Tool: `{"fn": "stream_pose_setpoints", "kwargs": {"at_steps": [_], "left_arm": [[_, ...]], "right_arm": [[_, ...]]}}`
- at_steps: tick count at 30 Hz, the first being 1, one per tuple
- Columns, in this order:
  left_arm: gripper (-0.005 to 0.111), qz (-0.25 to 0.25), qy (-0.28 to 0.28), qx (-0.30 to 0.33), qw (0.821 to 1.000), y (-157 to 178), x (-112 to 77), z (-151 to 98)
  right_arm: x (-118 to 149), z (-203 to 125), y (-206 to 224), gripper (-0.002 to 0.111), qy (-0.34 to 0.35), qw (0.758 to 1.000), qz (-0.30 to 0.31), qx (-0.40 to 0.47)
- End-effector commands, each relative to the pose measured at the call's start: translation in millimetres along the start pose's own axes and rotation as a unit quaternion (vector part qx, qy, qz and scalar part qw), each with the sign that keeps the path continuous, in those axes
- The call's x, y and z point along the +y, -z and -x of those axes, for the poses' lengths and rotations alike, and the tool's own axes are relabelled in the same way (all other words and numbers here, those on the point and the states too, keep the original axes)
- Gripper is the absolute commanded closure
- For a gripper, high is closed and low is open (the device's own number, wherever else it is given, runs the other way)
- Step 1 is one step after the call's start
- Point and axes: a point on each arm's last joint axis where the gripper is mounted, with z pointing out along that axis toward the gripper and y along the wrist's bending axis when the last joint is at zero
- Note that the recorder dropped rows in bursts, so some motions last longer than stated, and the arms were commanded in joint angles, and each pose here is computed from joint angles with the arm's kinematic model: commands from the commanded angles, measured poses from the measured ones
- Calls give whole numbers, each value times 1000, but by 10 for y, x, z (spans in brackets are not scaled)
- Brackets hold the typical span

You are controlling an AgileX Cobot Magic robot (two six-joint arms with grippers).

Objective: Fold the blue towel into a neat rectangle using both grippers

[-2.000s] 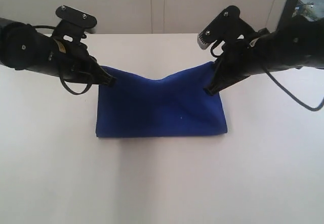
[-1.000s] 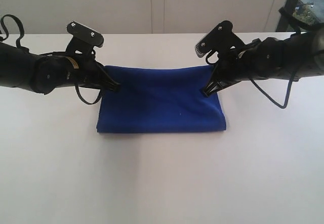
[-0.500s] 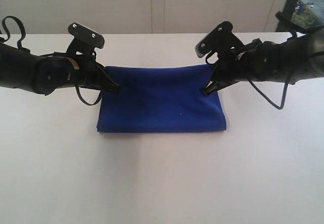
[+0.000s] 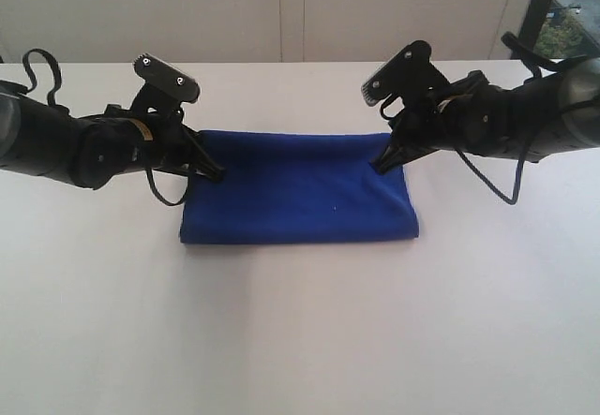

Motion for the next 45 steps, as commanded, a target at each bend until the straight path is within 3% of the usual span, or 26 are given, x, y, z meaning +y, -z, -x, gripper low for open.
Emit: {"fn": "stream_pose_setpoints", "kwargs": {"at_steps": [1, 5, 8, 15, 18, 23, 25, 26, 30, 35, 41, 45], "left_arm": [[99, 5, -10, -8, 1000, -2, 16, 14], [74, 5, -34, -8, 999, -2, 16, 14], [58, 5, -34, -9, 999, -2, 17, 16], [52, 7, -34, -14, 999, 37, 28, 61], [56, 4, -17, -8, 1000, 180, 54, 174], [89, -17, -8, 57, 998, 484, 71, 274], [105, -26, 10, 89, 996, 581, 74, 306], [107, -30, 27, 105, 994, 623, 80, 344], [107, -38, 93, 162, 982, 707, 119, 562], [107, -70, 125, 230, 963, 615, 100, 709], [107, -112, 184, 279, 936, 275, -40, 542], [107, -143, 191, 296, 925, 108, -133, 398]], "right_arm": [[-54, 0, -10, 73, -3, 1000, -9, -4], [-50, -4, -1, 62, -12, 1000, -5, 1], [-76, 42, 54, 61, -16, 1000, -6, -3], [-151, 198, 302, 63, -73, 997, 7, -7], [-165, 266, 441, 71, -121, 992, 25, -2], [-147, 349, 589, 106, -164, 983, 74, 25], [-178, 382, 598, 108, -196, 975, 95, 45], [-200, 402, 591, 108, -215, 969, 108, 60], [-316, 522, 589, 108, -257, 950, 146, 100], [-338, 616, 556, 108, -258, 938, 186, 138], [-223, 406, 272, 108, -253, 926, 203, 193], [-165, 282, 90, 108, -252, 924, 198, 206]]}}
